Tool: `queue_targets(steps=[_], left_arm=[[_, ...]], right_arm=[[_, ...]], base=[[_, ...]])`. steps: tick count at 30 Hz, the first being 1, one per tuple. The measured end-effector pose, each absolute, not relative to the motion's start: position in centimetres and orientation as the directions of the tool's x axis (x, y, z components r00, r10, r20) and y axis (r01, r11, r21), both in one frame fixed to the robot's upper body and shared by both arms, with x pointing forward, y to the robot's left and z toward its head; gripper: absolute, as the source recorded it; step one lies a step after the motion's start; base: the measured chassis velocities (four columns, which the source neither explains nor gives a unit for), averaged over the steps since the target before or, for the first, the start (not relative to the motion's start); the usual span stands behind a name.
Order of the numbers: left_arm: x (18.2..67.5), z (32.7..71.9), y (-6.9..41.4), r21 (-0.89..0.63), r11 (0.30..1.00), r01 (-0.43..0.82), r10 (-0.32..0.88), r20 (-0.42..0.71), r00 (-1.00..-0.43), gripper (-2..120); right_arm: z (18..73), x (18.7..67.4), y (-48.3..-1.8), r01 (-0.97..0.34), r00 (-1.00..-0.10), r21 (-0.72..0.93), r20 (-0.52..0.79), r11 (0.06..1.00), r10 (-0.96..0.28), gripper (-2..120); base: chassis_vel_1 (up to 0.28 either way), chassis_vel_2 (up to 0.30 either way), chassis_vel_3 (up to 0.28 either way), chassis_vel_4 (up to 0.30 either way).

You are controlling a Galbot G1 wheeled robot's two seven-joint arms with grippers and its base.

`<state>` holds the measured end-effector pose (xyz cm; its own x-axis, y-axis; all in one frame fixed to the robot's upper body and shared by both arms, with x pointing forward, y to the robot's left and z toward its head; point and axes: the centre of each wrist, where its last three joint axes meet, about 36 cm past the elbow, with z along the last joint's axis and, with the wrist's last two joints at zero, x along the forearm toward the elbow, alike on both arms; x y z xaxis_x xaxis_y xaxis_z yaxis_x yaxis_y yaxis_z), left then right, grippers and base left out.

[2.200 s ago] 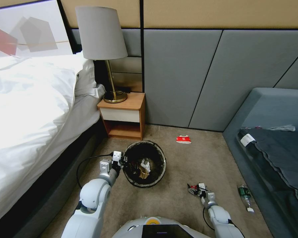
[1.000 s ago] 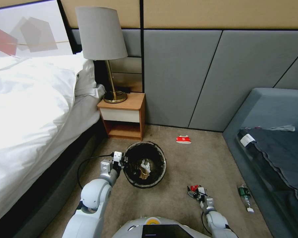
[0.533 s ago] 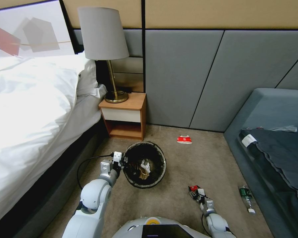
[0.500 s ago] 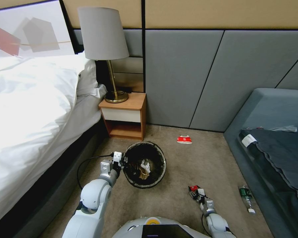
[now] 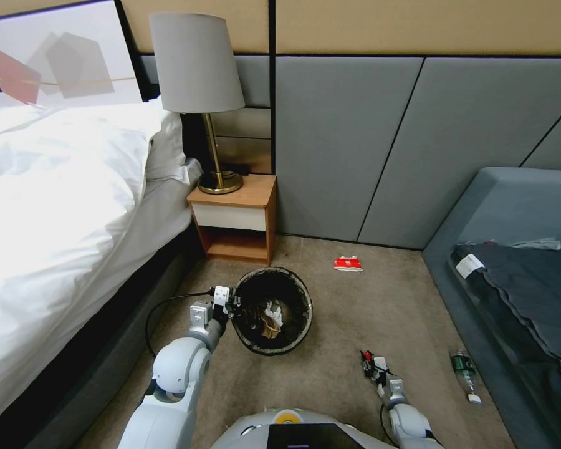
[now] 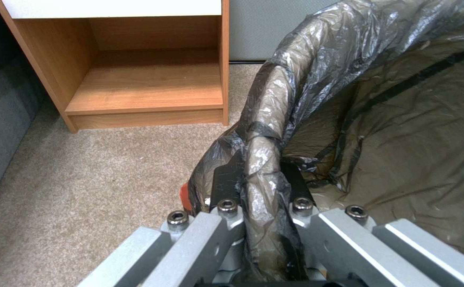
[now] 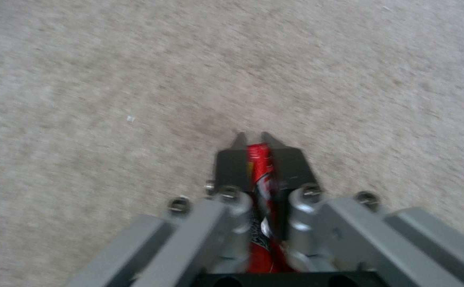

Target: Pick up the trash bin, then pick up the garbage from the floor and place it into the trash bin.

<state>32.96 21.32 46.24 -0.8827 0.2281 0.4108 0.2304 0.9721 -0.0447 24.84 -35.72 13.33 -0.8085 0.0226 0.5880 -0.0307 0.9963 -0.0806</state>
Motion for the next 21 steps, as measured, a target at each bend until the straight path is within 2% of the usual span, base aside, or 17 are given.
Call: queue_targets(steps=[2, 15, 21], left_arm=[[33.0, 46.2, 21.3, -0.045, 0.972, 0.23, 0.228, 0.411, -0.883, 1], [32.9, 46.4, 21.3, -0.043, 0.972, 0.232, 0.229, 0.406, -0.885, 1], [32.8, 46.5, 21.2, -0.042, 0.971, 0.236, 0.232, 0.403, -0.885, 1]], right_arm=[[13.3, 24.8, -35.7, -0.029, -0.808, -0.08, 0.588, 0.996, 0.024, 0], [13.3, 24.6, -35.7, -0.013, -0.814, -0.076, 0.579, 0.997, 0.034, 0], [16.2, 26.2, -36.5, 0.02, -0.846, -0.089, 0.529, 0.996, 0.065, 0]], base=[[0.0, 0.0, 0.0, 0.0], [0.0, 0.0, 0.0, 0.0], [0.0, 0.0, 0.0, 0.0]])
